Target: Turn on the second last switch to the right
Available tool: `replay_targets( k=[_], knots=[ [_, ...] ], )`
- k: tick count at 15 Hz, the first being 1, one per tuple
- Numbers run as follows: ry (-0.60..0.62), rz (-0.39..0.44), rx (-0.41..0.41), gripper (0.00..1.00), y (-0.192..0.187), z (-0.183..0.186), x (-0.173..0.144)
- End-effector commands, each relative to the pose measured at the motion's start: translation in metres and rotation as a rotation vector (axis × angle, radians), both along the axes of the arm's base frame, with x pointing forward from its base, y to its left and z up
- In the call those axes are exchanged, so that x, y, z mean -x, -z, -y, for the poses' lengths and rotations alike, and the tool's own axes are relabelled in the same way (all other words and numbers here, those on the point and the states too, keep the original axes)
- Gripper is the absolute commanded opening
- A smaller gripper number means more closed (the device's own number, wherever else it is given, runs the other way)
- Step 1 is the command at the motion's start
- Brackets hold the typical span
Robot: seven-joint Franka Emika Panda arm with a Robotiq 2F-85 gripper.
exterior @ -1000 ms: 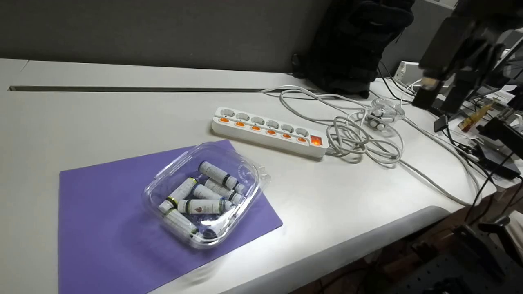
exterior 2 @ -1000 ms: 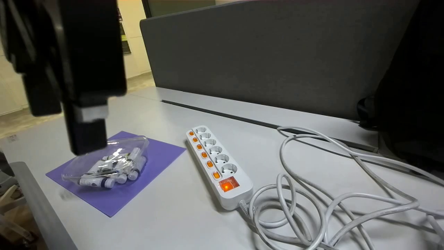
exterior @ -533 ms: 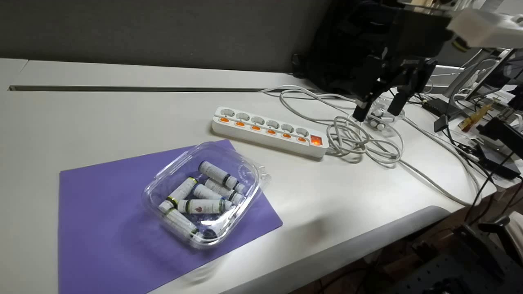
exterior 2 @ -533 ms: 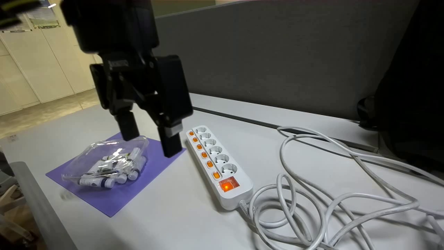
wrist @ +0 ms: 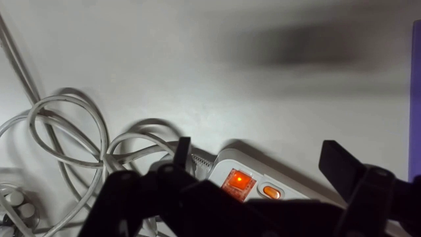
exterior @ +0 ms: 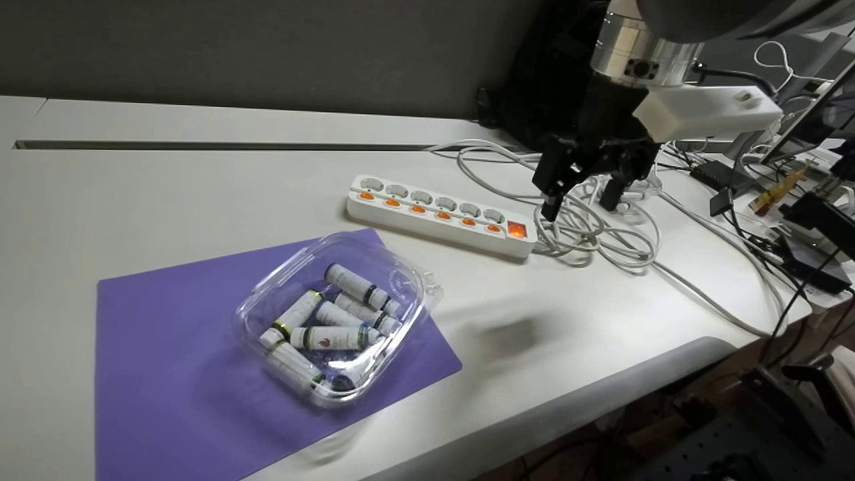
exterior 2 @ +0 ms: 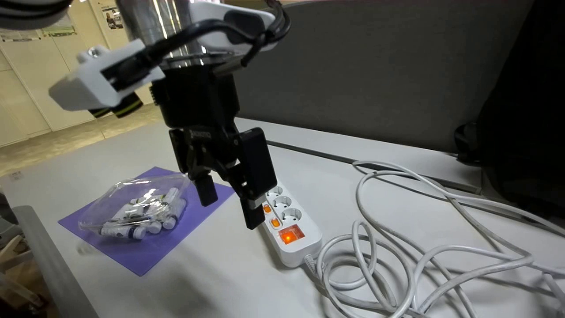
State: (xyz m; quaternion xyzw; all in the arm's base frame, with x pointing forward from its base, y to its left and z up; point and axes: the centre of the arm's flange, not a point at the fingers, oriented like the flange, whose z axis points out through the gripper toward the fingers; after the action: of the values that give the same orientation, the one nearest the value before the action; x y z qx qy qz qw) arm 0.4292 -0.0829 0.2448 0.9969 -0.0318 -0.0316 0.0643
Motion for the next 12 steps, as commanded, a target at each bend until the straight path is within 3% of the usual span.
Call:
replay_targets(
  k=[1, 4, 11, 12],
  knots=[
    [0.001, 0.002, 0.001, 1.00, 0.000, 0.000, -0.001],
    [0.030, 0.023, 0.003, 1.00, 0.005, -0.001, -0.009],
    [0.131, 0.206, 0.045, 1.00, 0.028, -0.012, -0.056],
    [0.143, 0.216, 0.034, 0.75, 0.033, -0.015, -0.064]
  ],
)
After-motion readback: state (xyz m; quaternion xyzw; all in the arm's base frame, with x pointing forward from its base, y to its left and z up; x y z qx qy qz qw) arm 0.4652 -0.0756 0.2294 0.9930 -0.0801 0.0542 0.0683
